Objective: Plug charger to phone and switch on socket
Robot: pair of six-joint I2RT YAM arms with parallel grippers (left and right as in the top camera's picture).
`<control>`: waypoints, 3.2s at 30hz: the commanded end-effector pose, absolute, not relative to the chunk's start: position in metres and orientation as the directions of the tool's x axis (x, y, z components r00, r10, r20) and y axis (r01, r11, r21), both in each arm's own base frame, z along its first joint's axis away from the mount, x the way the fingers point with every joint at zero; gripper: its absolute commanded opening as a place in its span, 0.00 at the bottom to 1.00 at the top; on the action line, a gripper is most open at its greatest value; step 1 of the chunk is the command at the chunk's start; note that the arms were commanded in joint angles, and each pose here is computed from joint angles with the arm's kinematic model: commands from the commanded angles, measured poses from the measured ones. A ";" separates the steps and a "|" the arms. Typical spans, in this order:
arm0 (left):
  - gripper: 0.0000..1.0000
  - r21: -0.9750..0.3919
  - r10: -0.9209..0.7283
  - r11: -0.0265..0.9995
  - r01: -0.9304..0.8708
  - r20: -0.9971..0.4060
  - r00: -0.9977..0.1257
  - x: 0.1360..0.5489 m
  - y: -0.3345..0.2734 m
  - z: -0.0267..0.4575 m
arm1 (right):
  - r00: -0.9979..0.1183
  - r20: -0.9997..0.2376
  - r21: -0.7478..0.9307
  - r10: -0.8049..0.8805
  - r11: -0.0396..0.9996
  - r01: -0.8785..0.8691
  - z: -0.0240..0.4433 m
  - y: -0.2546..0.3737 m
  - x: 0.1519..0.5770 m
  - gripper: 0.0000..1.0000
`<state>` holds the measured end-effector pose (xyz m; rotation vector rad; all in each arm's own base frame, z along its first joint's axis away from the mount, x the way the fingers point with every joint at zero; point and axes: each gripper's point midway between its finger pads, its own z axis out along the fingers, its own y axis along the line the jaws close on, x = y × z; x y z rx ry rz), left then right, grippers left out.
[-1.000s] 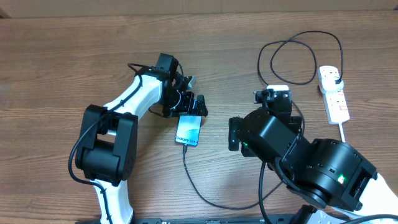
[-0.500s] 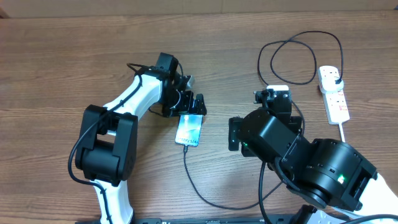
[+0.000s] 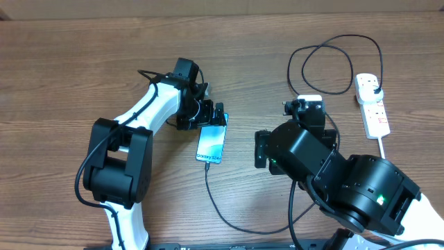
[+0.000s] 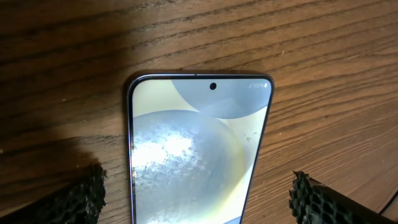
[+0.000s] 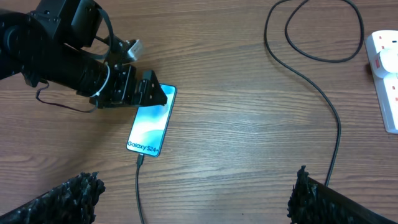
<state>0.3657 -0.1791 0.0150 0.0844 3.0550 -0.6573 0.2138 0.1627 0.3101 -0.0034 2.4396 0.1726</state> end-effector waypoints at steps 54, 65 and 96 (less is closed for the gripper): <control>1.00 -0.282 0.009 0.959 -0.005 0.048 -0.999 0.353 -0.153 -0.030 | -0.422 -0.280 0.236 0.862 0.488 0.840 0.222 -0.138 0.315 0.06; 1.00 -0.350 0.124 0.930 0.115 0.003 -0.992 0.338 -0.155 0.028 | -0.438 -0.237 0.188 0.867 0.484 0.855 0.175 -0.166 0.340 0.08; 1.00 -0.001 0.150 0.983 0.184 -0.575 -0.804 0.221 -0.096 0.267 | -0.457 -0.199 0.148 0.867 0.487 0.861 0.083 -0.192 0.390 0.04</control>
